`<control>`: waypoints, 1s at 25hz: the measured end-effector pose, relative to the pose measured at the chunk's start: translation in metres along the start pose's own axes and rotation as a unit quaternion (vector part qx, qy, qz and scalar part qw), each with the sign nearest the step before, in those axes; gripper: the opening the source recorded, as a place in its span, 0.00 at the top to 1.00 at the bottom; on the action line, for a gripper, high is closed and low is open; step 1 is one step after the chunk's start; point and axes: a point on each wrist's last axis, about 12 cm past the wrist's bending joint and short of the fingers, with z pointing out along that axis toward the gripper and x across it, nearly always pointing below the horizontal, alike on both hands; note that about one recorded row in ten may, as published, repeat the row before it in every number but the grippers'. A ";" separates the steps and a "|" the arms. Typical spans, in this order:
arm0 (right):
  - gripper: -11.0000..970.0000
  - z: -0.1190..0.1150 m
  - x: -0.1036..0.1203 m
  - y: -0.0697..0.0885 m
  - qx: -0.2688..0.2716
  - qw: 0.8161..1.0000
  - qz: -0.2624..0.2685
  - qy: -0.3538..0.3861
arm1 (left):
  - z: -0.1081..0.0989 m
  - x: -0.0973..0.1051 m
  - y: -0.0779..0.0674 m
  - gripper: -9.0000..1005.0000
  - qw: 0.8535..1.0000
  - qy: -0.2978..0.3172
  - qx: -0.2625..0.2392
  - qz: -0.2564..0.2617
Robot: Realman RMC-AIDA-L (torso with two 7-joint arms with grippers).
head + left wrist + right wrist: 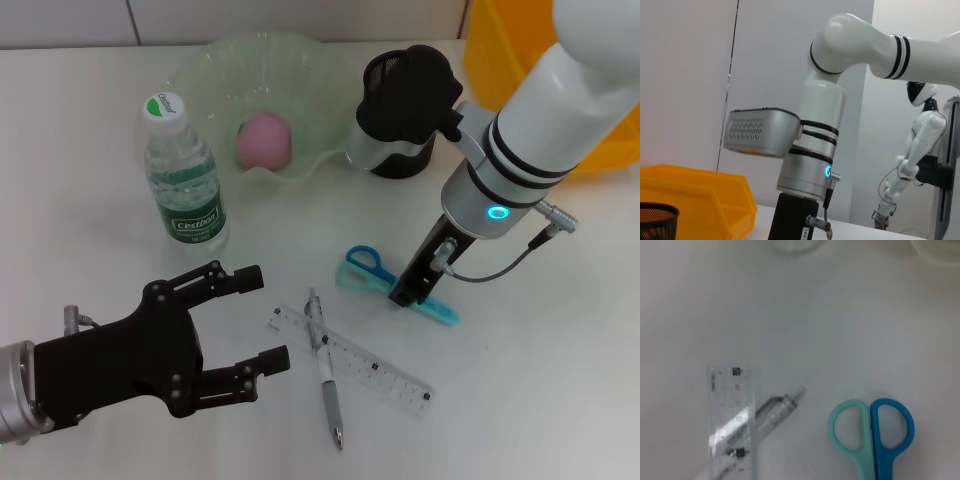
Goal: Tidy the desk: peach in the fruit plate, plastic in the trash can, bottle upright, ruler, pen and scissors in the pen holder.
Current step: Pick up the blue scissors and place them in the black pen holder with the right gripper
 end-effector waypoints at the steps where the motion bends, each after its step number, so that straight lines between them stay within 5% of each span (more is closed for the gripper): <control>1: 0.77 -0.001 0.000 0.000 -0.001 1.000 0.000 -0.006 | 0.000 0.000 0.000 0.17 1.000 0.000 0.000 0.000; 8: 0.75 -0.051 0.006 -0.011 0.020 0.989 0.027 -0.147 | 0.000 0.000 0.000 0.17 1.000 -0.001 0.000 0.001; 9: 0.75 -0.078 0.017 -0.025 0.032 0.968 0.046 -0.243 | 0.001 0.000 0.000 0.17 1.000 -0.001 0.000 0.000; 10: 0.74 -0.078 0.017 -0.025 0.032 0.968 0.046 -0.243 | 0.001 0.000 0.000 0.17 1.000 -0.001 0.000 0.000; 12: 0.74 -0.096 0.030 -0.038 0.045 0.938 0.044 -0.339 | 0.001 0.000 0.000 0.17 1.000 -0.001 0.000 0.000; 13: 0.73 -0.103 0.035 -0.044 0.052 0.917 0.039 -0.394 | 0.001 0.000 0.000 0.17 1.000 -0.001 0.001 0.000; 14: 0.73 -0.108 0.044 -0.053 0.058 0.871 0.023 -0.488 | 0.001 0.000 0.000 0.17 1.000 -0.001 0.001 0.000; 15: 0.73 -0.108 0.044 -0.053 0.058 0.871 0.023 -0.488 | 0.001 0.000 0.000 0.17 1.000 -0.001 0.001 0.000; 19: 0.72 -0.083 0.061 -0.072 0.065 0.778 0.010 -0.625 | 0.001 0.000 0.000 0.17 1.000 0.000 0.002 0.000; 25: 0.70 -0.043 0.065 -0.083 0.111 0.759 0.013 -0.641 | 0.001 0.000 0.000 0.17 1.000 0.000 0.002 0.000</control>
